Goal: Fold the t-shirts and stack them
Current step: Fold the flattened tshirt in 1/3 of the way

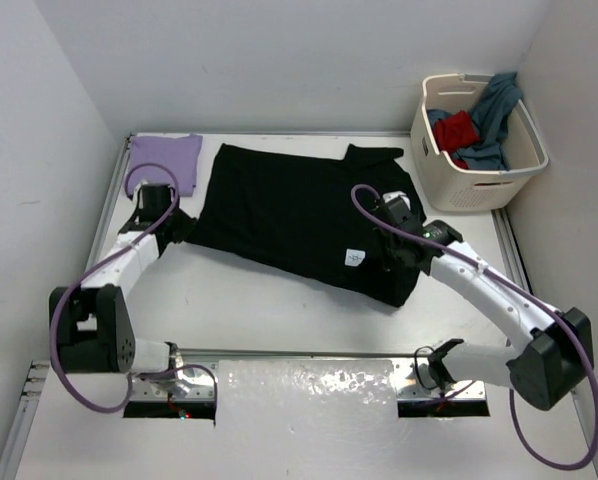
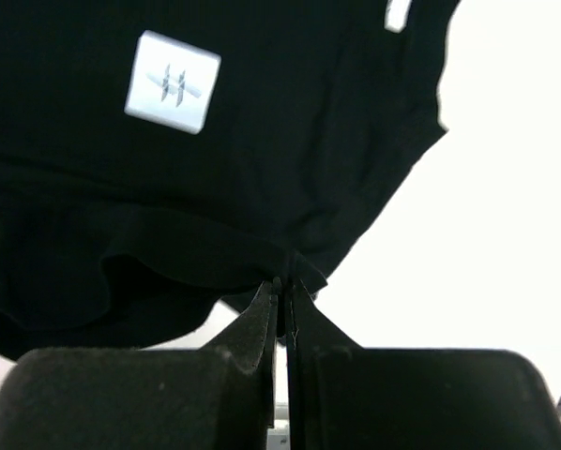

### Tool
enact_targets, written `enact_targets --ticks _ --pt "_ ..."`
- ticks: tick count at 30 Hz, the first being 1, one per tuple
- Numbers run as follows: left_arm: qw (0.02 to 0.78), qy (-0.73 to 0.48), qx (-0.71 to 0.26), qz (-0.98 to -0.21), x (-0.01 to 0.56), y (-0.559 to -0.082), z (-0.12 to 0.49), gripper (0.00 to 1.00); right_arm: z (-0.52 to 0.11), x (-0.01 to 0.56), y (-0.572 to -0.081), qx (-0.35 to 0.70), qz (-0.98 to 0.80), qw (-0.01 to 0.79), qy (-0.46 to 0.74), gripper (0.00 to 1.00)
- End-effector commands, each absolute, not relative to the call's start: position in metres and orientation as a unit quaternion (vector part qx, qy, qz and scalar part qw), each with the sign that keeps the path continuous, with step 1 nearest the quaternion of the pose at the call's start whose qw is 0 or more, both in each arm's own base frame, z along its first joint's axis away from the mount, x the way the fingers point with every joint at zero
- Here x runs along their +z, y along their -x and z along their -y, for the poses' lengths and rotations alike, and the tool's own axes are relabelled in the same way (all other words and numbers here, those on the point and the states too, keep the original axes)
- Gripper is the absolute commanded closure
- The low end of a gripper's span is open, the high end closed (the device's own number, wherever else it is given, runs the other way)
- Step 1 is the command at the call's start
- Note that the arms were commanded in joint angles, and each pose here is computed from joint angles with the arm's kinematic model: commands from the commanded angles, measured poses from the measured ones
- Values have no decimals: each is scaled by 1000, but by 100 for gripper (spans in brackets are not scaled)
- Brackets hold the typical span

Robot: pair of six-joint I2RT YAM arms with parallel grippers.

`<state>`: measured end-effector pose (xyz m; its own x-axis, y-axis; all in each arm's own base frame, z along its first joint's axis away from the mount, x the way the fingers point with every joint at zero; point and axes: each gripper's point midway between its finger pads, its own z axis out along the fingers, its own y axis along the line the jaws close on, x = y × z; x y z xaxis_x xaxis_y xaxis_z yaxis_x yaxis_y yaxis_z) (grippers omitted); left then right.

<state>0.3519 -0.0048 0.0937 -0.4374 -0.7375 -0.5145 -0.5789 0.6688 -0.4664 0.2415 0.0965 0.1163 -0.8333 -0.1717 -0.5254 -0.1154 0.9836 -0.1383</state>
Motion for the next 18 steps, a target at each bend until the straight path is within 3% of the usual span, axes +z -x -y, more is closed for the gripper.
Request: enact_targets --ticks 1,18 --pt "393 372 -128 -831 115 -384 9 100 -95 135 -271 -51 -945 315 76 100" --pt "412 336 -99 -842 122 -481 17 100 -73 127 -341 -60 -949 301 74 100"
